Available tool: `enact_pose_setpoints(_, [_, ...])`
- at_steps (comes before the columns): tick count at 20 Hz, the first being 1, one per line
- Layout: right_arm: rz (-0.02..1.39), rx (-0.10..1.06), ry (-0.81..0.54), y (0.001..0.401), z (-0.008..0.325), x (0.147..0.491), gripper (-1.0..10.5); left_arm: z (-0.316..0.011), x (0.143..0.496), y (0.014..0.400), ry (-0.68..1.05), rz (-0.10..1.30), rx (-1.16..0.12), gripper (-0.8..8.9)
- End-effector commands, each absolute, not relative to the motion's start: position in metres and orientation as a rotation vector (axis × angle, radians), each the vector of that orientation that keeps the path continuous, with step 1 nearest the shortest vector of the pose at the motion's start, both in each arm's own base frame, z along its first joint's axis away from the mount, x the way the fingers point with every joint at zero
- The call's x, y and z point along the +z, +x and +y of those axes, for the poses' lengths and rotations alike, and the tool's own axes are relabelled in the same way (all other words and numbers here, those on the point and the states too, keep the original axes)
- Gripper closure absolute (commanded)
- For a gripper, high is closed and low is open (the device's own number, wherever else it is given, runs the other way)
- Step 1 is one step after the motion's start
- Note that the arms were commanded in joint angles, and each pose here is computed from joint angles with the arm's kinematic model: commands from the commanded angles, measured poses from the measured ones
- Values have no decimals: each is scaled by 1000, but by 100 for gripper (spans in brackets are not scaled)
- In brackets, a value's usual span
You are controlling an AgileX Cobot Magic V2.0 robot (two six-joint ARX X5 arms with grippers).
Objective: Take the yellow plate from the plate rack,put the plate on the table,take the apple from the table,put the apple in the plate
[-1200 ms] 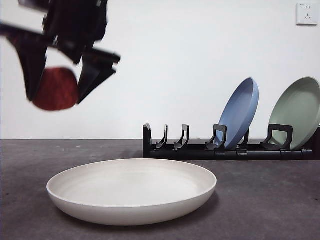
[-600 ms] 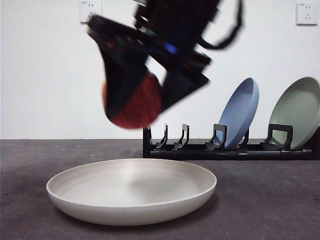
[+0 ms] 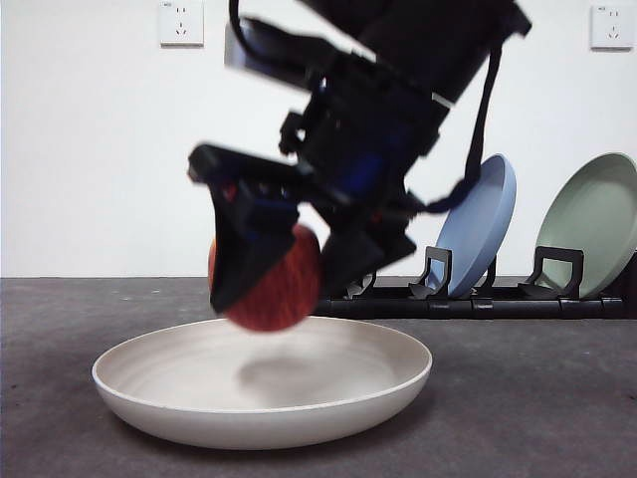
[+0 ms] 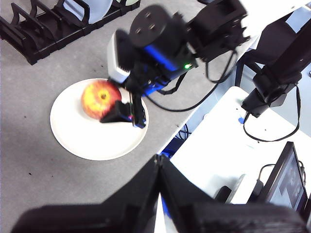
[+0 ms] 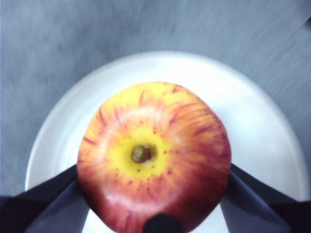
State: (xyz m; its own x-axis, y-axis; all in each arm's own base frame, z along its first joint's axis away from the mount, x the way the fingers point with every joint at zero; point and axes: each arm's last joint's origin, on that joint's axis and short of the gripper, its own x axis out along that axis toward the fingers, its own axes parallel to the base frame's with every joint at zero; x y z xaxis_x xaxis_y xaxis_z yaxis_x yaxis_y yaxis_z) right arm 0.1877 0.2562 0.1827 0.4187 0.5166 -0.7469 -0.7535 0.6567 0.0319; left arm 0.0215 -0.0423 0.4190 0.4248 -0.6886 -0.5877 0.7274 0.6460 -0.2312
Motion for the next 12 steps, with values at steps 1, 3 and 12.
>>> enact_pose_setpoints(1, [847, 839, -314, 187, 258, 172, 946, -43, 419, 22, 60, 704, -887, 818])
enact_pose_setpoints(3, [869, 836, -325, 188, 258, 166, 939, -43, 419, 22, 60, 704, -887, 818])
enact_pose_setpoints(12, [889, 828, -324, 187, 258, 163, 316, -43, 419, 22, 59, 706, -889, 818])
